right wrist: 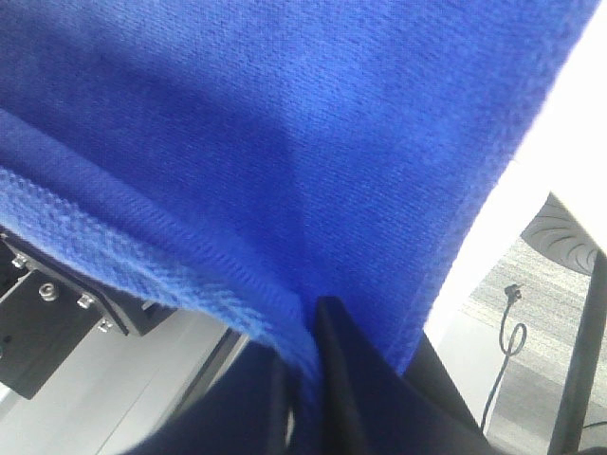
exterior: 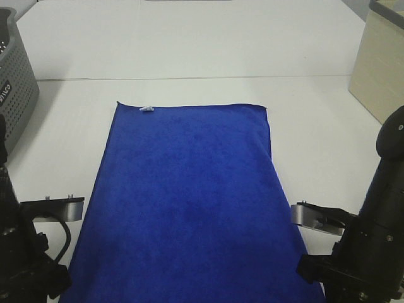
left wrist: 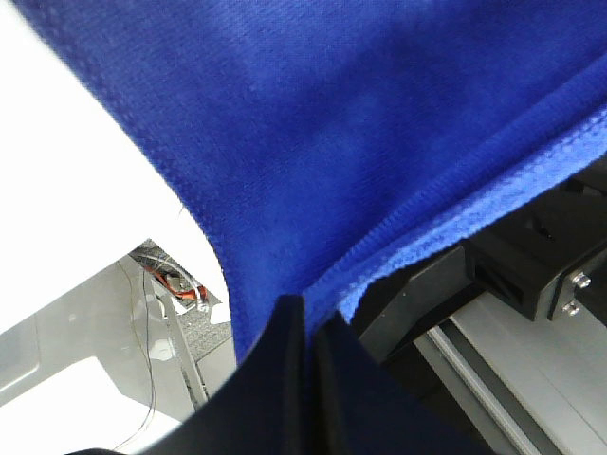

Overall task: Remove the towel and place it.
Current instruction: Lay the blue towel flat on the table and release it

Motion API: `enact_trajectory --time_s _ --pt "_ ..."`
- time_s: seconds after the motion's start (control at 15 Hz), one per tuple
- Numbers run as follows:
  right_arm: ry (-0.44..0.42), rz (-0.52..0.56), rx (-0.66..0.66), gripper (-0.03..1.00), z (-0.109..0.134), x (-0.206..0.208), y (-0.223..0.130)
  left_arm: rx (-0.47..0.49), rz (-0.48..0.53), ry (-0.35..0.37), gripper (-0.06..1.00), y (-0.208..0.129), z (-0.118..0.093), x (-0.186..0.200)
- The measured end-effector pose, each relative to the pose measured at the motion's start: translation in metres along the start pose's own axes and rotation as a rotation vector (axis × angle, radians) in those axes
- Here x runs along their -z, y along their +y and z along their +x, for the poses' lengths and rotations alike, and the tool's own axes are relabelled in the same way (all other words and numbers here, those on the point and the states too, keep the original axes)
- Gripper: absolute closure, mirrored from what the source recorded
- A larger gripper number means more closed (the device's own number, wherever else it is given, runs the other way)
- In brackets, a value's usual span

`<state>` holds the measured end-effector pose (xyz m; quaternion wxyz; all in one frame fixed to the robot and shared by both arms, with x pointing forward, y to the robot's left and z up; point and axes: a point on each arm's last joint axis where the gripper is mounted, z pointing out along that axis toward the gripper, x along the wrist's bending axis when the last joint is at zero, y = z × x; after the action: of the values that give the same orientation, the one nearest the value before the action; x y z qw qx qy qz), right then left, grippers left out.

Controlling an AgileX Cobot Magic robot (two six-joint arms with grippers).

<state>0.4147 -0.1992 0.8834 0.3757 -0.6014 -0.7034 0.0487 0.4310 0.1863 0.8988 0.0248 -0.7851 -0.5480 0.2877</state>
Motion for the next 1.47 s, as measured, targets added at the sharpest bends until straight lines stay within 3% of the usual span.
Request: enact_trajectory --time_s 0.2,0.47,0.87,1.13,1.47 --pt "-0.004 0.002 0.002 0.83 -0.002 -0.001 0.0 -0.035 0.002 -0.018 0.94 0.0 -0.005 -0.002" --pt "-0.008 0.001 0.002 0.72 -0.002 -0.001 0.001 -0.153 0.008 0.005 0.85 0.0 -0.033 -0.017" --pt "-0.002 -0.006 -0.005 0.33 -0.002 -0.001 0.001 -0.115 -0.021 0.026 0.34 0.003 -0.034 -0.018" --pt "-0.021 -0.059 0.071 0.3 0.011 0.022 0.004 -0.157 0.009 0.055 0.29 0.013 -0.043 0.003" --pt "-0.152 -0.297 0.113 0.3 0.038 0.097 0.03 -0.237 -0.107 0.183 0.29 0.04 -0.051 0.05"
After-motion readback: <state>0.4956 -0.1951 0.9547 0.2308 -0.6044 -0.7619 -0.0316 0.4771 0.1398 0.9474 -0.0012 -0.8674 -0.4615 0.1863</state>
